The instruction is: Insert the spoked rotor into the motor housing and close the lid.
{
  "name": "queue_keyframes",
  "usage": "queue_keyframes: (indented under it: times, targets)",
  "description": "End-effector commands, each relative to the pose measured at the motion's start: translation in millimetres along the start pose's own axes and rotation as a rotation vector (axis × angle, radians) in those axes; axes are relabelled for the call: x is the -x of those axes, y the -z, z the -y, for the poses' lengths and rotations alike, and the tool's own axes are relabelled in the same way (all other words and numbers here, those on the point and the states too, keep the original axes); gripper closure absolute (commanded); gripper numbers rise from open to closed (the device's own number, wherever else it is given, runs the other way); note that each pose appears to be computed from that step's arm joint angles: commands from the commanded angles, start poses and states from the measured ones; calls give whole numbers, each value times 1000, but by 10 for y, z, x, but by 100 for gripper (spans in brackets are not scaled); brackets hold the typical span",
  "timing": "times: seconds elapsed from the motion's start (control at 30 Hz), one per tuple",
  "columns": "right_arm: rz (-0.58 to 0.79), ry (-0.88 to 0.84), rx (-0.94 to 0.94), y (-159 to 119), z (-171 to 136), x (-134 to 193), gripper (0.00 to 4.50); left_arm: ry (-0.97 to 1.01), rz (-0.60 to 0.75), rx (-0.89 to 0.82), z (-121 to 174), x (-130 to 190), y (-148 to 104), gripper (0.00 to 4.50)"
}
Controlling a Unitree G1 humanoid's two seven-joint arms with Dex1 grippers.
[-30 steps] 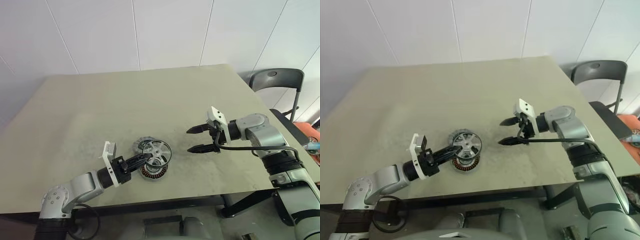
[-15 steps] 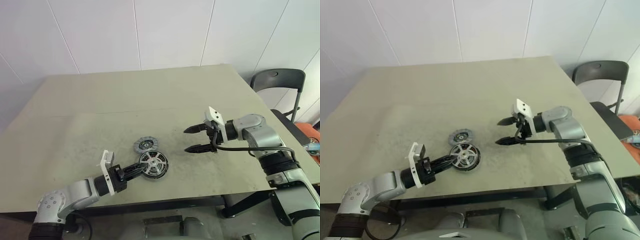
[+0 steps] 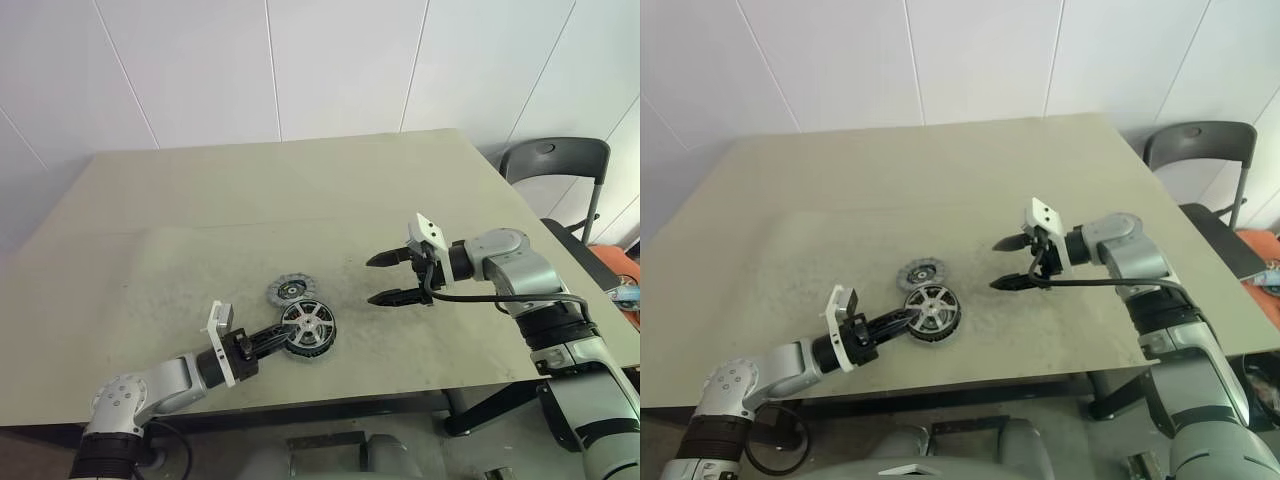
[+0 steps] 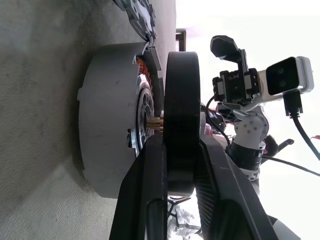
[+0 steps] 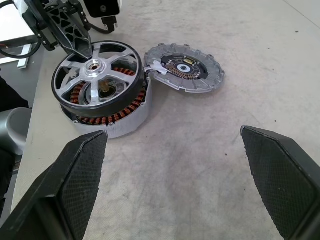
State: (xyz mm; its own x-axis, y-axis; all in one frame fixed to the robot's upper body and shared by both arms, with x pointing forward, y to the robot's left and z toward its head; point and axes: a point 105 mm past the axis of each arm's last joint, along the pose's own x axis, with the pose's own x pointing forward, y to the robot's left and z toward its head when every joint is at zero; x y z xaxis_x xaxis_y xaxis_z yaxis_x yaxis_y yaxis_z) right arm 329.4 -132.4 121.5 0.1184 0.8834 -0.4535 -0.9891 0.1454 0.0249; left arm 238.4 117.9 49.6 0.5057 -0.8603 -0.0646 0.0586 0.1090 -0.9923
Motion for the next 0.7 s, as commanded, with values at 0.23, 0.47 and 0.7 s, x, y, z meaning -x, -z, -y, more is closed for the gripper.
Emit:
queue_keyframes:
  times: [0.23, 0.47, 0.7]
  targets:
    - [34, 6, 53, -161, 7, 12, 0, -42, 43, -12, -350, 200, -85, 90]
    - [35, -1, 52, -160, 3, -24, 0, 50, 13, -91, -37, 205, -124, 2]
    - [40, -6, 55, -171, 3, -61, 0, 116, 24, -134, 218, 58, -204, 2]
